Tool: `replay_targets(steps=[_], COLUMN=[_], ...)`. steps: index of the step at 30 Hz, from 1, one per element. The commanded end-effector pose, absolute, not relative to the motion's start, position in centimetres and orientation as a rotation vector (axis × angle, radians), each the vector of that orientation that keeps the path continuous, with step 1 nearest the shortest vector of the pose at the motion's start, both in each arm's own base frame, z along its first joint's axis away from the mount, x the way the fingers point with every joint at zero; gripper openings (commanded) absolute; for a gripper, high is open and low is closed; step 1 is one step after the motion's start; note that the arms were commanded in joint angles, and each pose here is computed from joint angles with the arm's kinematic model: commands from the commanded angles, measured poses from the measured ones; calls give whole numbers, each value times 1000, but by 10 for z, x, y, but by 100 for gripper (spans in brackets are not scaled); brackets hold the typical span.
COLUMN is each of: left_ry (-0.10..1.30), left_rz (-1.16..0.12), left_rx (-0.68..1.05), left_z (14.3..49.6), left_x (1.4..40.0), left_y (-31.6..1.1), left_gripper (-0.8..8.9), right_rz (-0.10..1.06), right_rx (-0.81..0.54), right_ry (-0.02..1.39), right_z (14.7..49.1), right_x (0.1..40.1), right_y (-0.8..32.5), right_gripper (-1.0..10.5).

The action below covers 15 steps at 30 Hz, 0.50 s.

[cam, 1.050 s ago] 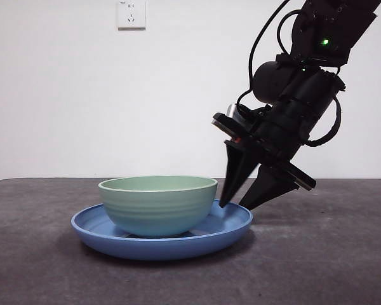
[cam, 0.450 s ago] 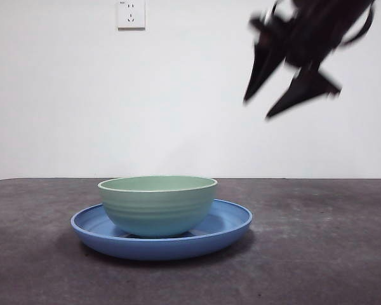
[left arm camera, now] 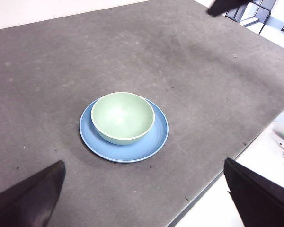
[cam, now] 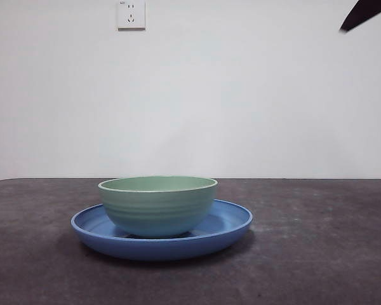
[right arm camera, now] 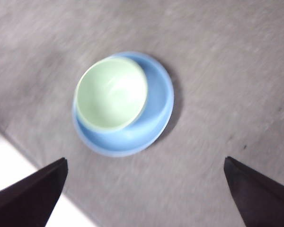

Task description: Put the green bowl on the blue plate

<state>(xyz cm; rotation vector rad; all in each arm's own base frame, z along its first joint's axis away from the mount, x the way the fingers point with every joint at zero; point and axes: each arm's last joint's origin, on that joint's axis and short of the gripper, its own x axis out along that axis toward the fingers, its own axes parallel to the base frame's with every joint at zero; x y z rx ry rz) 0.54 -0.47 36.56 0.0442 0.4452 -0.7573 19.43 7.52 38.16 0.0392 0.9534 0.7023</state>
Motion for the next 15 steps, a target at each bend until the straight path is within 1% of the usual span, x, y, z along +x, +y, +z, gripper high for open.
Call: replay_targets(steps=[1, 7, 12, 15], left_ry=[426, 426, 426, 426], left_rz=[-766, -766, -766, -766], left_rx=[52, 51, 51, 52], left_z=[369, 369, 369, 369], left_x=[5, 5, 5, 5], left_y=[-4, -4, -4, -4], left_gripper=[626, 626, 626, 626], right_rz=[730, 736, 739, 741], right_rx=[0, 1, 6, 9], right_ry=[925, 843, 757, 707], right_z=[381, 362, 339, 331], right_x=[175, 118, 84, 69], right_y=[71, 53, 41, 36], right_gripper=[624, 622, 621, 621])
